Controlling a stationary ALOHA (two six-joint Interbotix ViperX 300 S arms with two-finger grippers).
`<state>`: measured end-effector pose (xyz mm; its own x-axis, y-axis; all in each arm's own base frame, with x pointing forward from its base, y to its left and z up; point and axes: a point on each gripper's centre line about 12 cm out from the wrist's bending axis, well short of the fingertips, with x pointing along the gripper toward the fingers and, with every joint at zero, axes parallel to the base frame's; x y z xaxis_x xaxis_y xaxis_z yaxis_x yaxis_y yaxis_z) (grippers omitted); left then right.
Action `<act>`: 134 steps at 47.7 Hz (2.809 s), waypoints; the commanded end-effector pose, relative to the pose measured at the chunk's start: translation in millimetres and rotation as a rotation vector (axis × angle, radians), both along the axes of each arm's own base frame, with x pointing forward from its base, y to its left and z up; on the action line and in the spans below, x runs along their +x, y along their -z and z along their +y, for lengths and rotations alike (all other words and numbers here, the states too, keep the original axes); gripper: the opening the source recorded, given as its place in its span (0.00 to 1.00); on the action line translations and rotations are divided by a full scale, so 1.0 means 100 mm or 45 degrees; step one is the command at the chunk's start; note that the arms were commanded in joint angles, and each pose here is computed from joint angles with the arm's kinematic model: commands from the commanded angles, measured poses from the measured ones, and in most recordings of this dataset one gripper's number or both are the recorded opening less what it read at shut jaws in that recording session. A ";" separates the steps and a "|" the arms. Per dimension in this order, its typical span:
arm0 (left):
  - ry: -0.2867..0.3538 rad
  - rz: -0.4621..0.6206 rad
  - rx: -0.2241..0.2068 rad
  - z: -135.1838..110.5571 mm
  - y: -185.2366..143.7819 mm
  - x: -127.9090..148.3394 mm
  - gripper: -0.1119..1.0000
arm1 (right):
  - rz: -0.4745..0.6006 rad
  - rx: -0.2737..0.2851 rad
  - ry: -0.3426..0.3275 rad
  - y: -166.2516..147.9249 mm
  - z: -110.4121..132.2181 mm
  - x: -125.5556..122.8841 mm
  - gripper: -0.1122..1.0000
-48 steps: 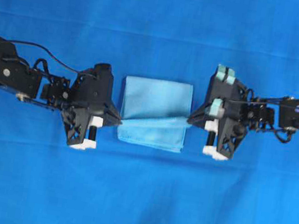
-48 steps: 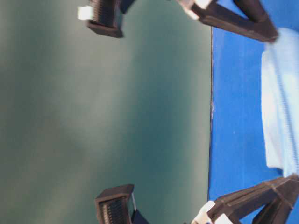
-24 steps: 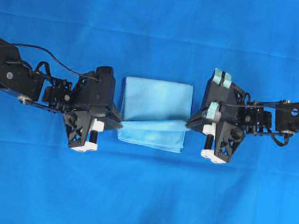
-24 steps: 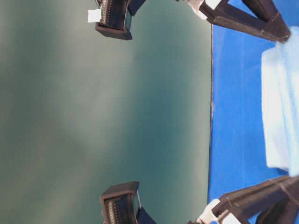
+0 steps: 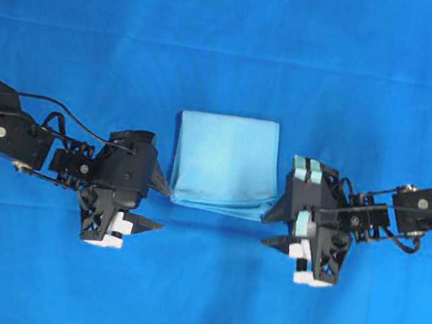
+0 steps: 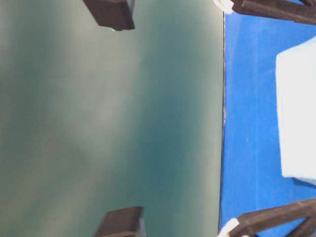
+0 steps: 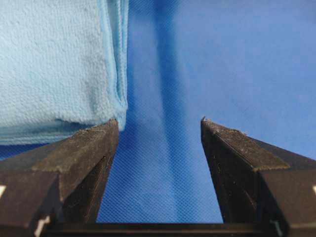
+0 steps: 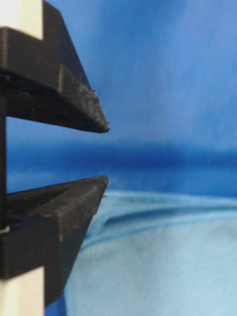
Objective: Fold a vertical towel.
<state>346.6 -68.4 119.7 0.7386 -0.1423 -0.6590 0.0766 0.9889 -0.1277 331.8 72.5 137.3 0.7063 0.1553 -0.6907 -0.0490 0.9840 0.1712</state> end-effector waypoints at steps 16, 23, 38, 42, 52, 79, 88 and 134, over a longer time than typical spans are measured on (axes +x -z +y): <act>-0.013 -0.244 -0.047 0.09 -1.01 -0.21 0.67 | -0.269 -0.004 0.007 -1.09 -0.11 -0.13 0.52; -0.043 -0.342 -0.053 0.21 -1.36 -0.38 0.67 | -0.365 -0.035 0.003 -1.45 -0.18 -0.32 0.52; -0.028 -0.580 0.035 0.39 -1.91 -0.84 0.66 | -0.554 -0.109 0.001 -1.93 -0.33 -0.84 0.51; -0.043 -0.634 0.053 0.45 -1.99 -0.99 0.66 | -0.597 -0.113 0.011 -2.03 -0.38 -1.01 0.51; -0.080 -0.696 0.109 0.58 -1.99 -1.38 0.66 | -0.639 -0.140 0.035 -1.96 -0.49 -1.39 0.51; -0.221 -0.764 0.064 0.73 -1.22 -2.11 0.66 | -0.711 -0.107 0.281 -1.20 -0.82 -1.89 0.51; -0.240 -0.755 0.066 0.75 -1.15 -2.12 0.66 | -0.703 -0.106 0.301 -1.12 -0.84 -1.90 0.51; -0.240 -0.755 0.066 0.75 -1.15 -2.12 0.66 | -0.678 -0.109 0.303 -1.07 -0.84 -1.89 0.51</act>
<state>133.2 6.2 230.5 0.9892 0.0453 -0.1391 -0.0550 0.9962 -0.0671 141.0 -11.2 241.3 0.9670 -0.0891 -0.2388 0.1163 0.9879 0.1025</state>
